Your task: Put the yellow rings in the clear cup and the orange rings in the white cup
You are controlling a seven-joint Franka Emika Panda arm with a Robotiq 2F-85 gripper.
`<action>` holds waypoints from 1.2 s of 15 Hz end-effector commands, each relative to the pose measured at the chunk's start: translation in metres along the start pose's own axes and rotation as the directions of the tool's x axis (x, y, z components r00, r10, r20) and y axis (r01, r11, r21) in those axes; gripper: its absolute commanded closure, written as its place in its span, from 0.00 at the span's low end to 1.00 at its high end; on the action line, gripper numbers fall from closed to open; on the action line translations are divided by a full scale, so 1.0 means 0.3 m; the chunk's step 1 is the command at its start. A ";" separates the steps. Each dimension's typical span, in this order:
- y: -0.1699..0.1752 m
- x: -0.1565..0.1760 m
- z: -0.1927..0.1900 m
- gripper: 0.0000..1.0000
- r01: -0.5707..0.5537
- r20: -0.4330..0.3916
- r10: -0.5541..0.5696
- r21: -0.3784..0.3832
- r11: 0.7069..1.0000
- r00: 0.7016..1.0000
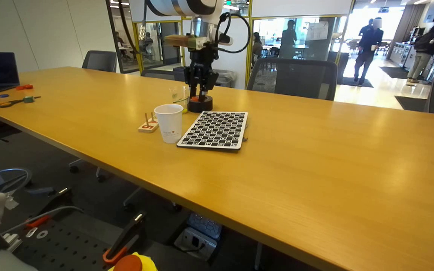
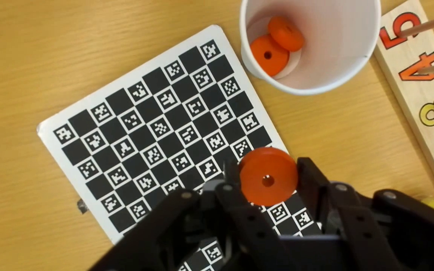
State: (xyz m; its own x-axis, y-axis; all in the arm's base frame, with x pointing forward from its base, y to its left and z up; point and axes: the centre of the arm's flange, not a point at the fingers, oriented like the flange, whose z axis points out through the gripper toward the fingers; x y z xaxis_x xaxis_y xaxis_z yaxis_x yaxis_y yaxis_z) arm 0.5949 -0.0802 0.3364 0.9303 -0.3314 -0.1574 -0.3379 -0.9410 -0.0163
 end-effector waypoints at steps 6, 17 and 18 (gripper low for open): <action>-0.053 -0.184 -0.023 0.79 -0.014 0.004 0.014 0.008 1.000 1.000; -0.109 -0.277 0.029 0.79 0.013 0.057 -0.014 0.018 1.000 0.998; -0.112 -0.279 0.032 0.79 0.013 0.060 -0.014 0.023 1.000 0.998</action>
State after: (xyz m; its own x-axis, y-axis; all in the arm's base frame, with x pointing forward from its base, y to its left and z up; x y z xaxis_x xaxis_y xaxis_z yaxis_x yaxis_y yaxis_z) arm 0.5399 -0.0278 0.3312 0.9271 -0.3060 -0.2162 -0.3166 -0.9484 -0.0151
